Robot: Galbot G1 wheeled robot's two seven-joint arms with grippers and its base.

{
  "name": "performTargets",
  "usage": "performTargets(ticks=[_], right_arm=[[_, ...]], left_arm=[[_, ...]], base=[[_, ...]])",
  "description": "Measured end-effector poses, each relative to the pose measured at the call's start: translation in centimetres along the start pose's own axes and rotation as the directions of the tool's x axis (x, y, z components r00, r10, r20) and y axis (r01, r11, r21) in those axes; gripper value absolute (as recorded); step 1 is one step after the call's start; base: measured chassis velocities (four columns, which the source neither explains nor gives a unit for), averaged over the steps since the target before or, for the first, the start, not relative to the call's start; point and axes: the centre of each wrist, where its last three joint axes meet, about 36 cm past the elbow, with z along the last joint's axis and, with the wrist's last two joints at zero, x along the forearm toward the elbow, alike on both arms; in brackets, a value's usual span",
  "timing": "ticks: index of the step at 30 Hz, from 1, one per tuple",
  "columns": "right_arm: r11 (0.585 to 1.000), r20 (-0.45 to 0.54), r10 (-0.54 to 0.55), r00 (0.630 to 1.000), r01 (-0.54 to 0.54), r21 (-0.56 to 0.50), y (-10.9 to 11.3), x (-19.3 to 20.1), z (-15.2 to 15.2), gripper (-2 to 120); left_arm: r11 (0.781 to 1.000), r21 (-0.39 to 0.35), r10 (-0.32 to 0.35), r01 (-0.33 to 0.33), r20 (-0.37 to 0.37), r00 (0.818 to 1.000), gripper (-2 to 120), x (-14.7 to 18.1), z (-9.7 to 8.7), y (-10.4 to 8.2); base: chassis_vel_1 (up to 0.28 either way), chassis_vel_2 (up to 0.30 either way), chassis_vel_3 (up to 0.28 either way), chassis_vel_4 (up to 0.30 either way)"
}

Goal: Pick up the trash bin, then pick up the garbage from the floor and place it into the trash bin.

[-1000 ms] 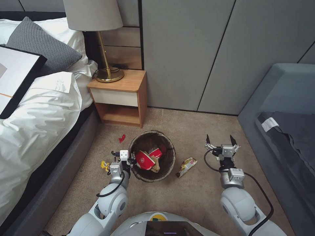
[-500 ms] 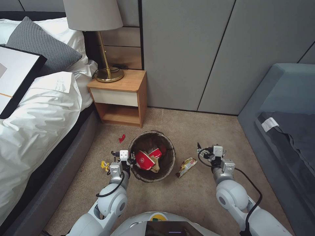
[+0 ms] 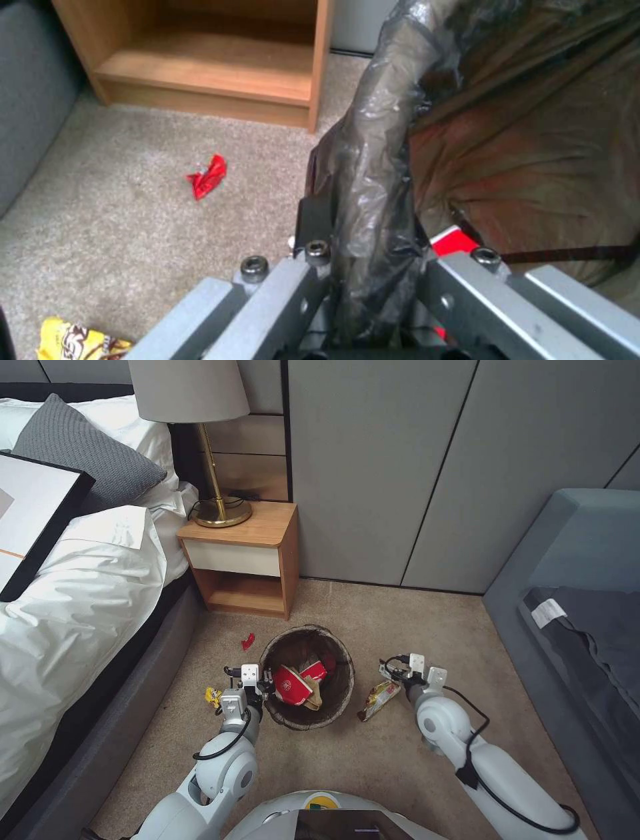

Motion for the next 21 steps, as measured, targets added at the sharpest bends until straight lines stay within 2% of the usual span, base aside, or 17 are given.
performTargets(ticks=[13, 21], right_arm=[[0.998, -0.074, 0.063, 0.995, -0.064, -0.011, 1.9, -6.2, 2.8, 100], [0.996, -0.098, 0.082, 0.992, -0.085, -0.026, 2.7, -6.8, 3.8, 100]], left_arm=[[1.0, 0.002, -0.022, 0.022, 0.01, 1.0, 2, -0.1, -0.2, 0.5], [1.0, 0.003, -0.024, 0.024, 0.015, 1.0, 2, -0.2, -0.3, 0.5]], base=[[0.0, 0.0, 0.0, 0.0], [0.0, 0.0, 0.0, 0.0]])
